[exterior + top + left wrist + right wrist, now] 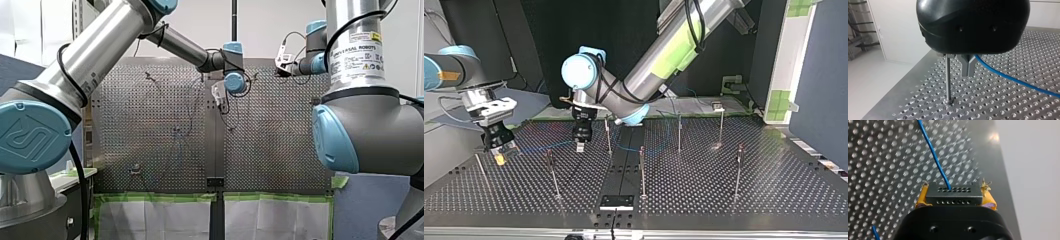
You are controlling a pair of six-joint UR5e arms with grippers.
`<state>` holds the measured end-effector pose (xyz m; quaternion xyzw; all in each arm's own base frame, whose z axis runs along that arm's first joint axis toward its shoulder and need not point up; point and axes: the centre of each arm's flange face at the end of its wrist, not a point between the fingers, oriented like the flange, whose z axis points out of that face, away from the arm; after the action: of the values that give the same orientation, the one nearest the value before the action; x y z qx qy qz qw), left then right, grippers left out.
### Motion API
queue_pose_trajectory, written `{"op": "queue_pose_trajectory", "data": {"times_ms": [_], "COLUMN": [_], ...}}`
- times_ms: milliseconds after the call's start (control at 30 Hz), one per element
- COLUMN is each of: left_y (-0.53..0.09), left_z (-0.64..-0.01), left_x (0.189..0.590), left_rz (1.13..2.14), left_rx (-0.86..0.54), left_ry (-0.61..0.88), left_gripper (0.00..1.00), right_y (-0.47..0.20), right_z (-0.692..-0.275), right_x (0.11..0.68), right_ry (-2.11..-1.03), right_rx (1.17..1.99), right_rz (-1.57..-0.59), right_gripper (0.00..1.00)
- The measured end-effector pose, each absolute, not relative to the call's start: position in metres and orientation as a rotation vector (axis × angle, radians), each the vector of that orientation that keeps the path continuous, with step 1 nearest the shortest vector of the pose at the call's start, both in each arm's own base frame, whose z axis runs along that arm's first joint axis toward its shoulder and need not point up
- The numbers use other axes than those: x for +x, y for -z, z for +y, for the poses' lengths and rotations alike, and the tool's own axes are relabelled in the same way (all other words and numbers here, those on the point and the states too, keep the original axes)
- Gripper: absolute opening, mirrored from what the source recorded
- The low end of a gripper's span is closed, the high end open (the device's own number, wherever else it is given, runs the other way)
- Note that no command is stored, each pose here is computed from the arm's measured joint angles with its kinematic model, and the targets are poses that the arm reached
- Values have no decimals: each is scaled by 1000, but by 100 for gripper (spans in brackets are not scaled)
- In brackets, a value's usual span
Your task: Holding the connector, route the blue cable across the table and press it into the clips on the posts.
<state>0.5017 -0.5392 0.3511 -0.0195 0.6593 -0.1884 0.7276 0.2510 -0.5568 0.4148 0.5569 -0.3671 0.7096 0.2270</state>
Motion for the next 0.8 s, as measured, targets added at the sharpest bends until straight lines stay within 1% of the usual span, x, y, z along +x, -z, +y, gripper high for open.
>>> {"op": "queue_pose_trajectory", "data": {"times_ms": [267,533,667,800], "left_y": [-357,-338,-331,-338], "left_z": [-529,-533,-533,-530], "left_x": [527,551,565,576], "left_rz": [1421,1460,1460,1447], "left_rx": [-27,8,0,-12], "left_ry": [451,455,447,443], "left_gripper": [0,0,0,0], "right_y": [-411,-409,-410,-413], "right_z": [-565,-577,-583,-588], "right_x": [244,234,226,220], "right_ry": [-1948,-1953,-1955,-1959], "right_rx": [1501,1461,1437,1417], "right_rz": [-1015,-1017,-1011,-1001], "right_gripper": [0,0,0,0]}}
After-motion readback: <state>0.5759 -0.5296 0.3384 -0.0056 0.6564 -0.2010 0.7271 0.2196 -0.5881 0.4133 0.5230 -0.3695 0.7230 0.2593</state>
